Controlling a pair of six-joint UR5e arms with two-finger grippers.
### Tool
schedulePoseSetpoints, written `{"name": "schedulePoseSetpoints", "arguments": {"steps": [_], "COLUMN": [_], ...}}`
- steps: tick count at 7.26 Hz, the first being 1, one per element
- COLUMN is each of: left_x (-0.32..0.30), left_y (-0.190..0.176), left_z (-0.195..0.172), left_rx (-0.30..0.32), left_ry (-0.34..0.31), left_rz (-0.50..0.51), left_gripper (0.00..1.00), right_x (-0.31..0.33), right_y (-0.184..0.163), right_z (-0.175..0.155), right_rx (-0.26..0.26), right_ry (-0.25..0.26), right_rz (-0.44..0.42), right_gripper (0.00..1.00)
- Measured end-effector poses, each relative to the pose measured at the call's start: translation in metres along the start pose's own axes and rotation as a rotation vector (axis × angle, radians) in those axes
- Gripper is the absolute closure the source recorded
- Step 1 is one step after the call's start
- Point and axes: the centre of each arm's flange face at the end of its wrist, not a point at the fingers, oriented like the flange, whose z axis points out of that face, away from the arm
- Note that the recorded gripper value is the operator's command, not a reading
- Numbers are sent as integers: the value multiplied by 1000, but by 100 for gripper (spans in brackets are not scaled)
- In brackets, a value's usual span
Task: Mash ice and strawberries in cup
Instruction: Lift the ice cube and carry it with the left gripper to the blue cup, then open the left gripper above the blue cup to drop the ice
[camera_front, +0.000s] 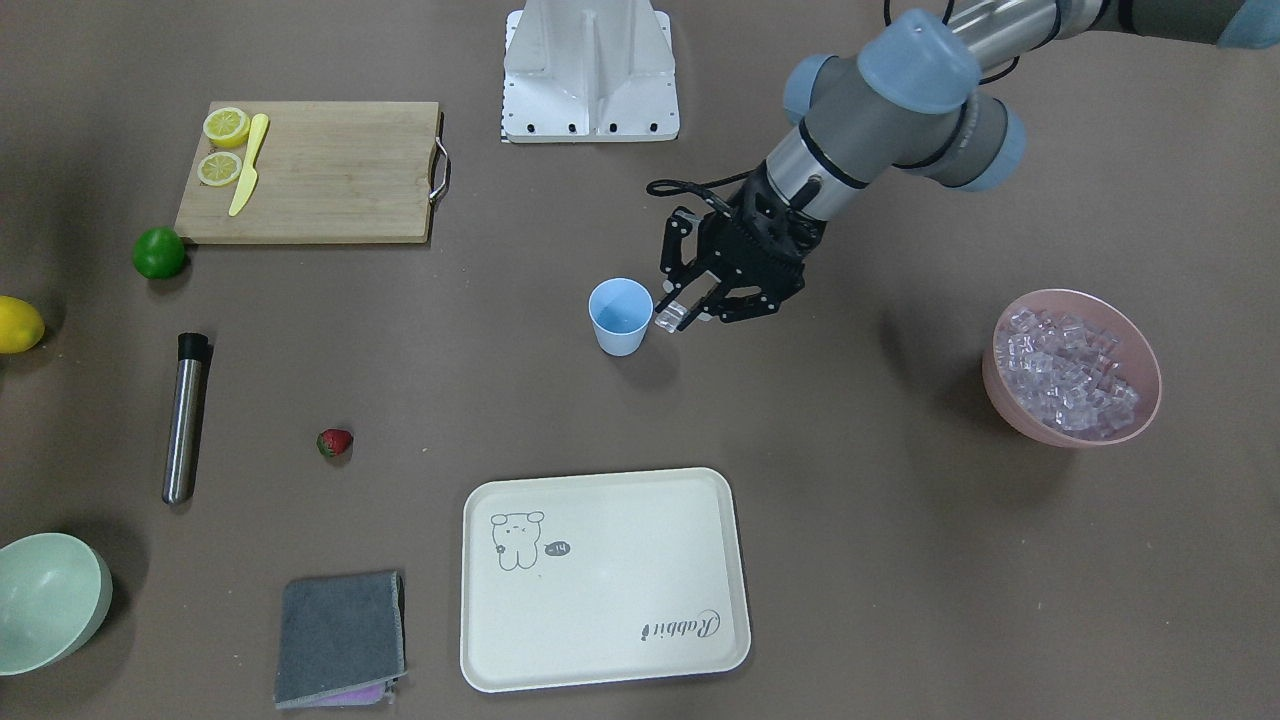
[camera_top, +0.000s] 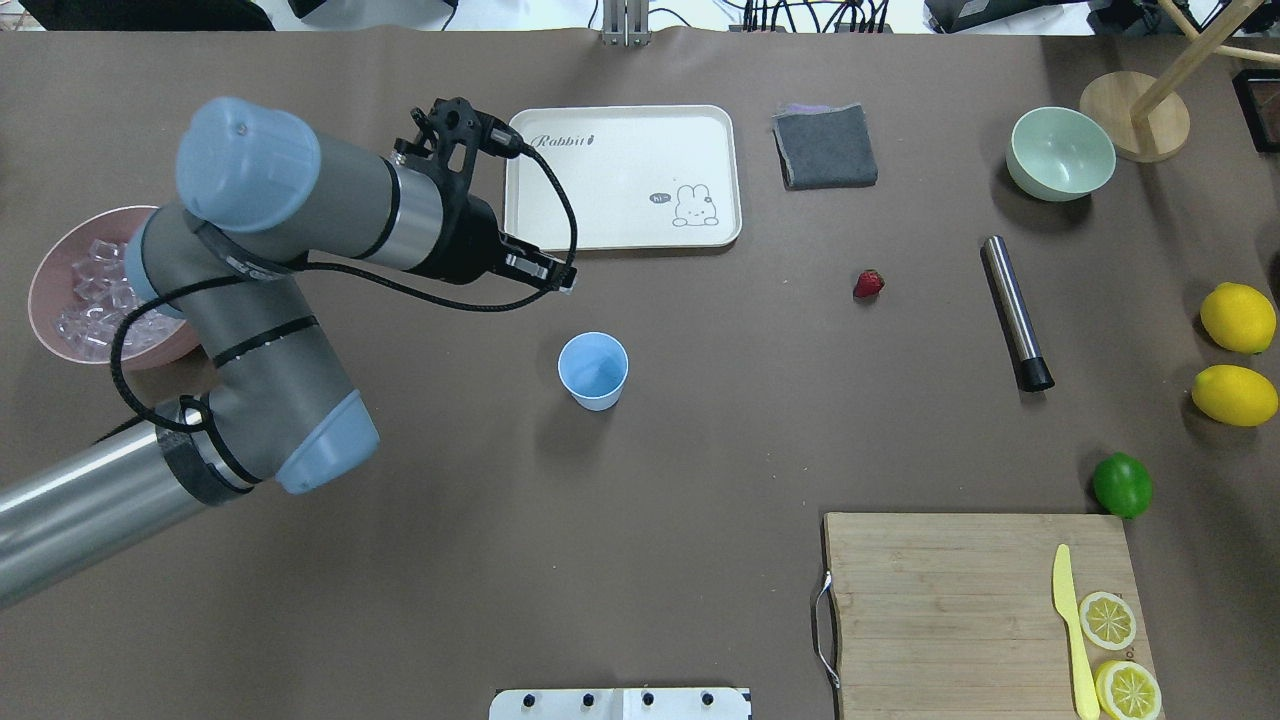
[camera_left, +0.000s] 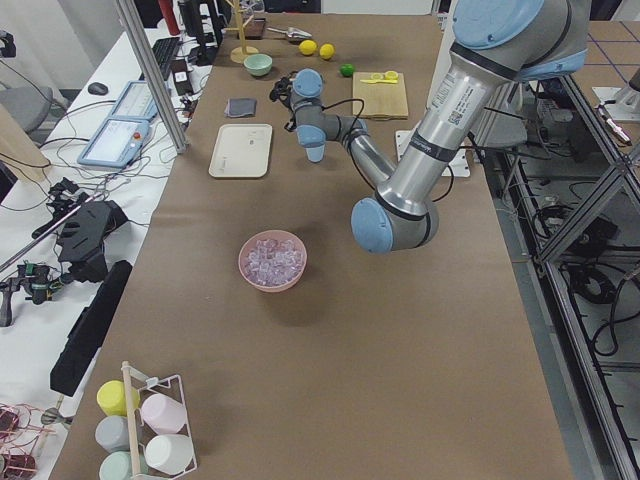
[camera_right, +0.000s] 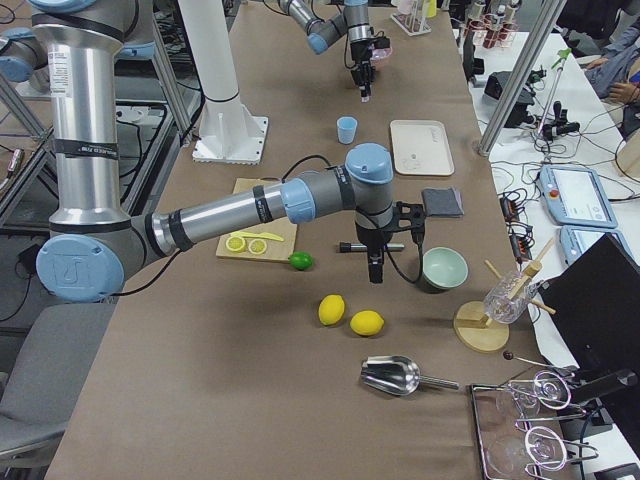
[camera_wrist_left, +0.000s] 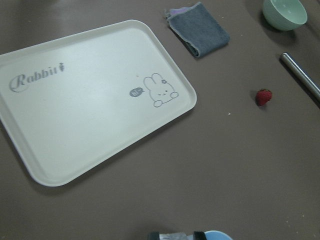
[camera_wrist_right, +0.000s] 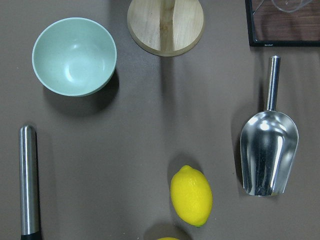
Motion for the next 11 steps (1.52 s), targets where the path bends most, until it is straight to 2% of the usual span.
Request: {"name": "schedulePoseSetpoints", "arguments": {"steps": [2,4,5,7,8,11], "left_x": [22,25,24,21,20,10], "left_y": [26,38,41,46,47,33], "left_z": [26,36,39,39,39,27], "left_rx": [27,23,19,20,21,41], "left_ry": [-10,-13,-13,-9,-8,-17], "left_rz": [-1,-5,-5,1,6,3], "left_gripper": [100,100,84,12,4,3], "right_x": [-1,-1,-1,-1,-1,-1], "right_y": [-1,-1,-1,-1,-1,-1], "right_z": [0,-1,-1,-1,-1,-1], "right_rx": [1,3,4,4,4,2], "right_ry": [-1,-1,-2,-2,-2,-2], "right_rz": [-2,-5,-6,-6,-6,-4], "right_gripper": [0,0,0,0,0,0]}}
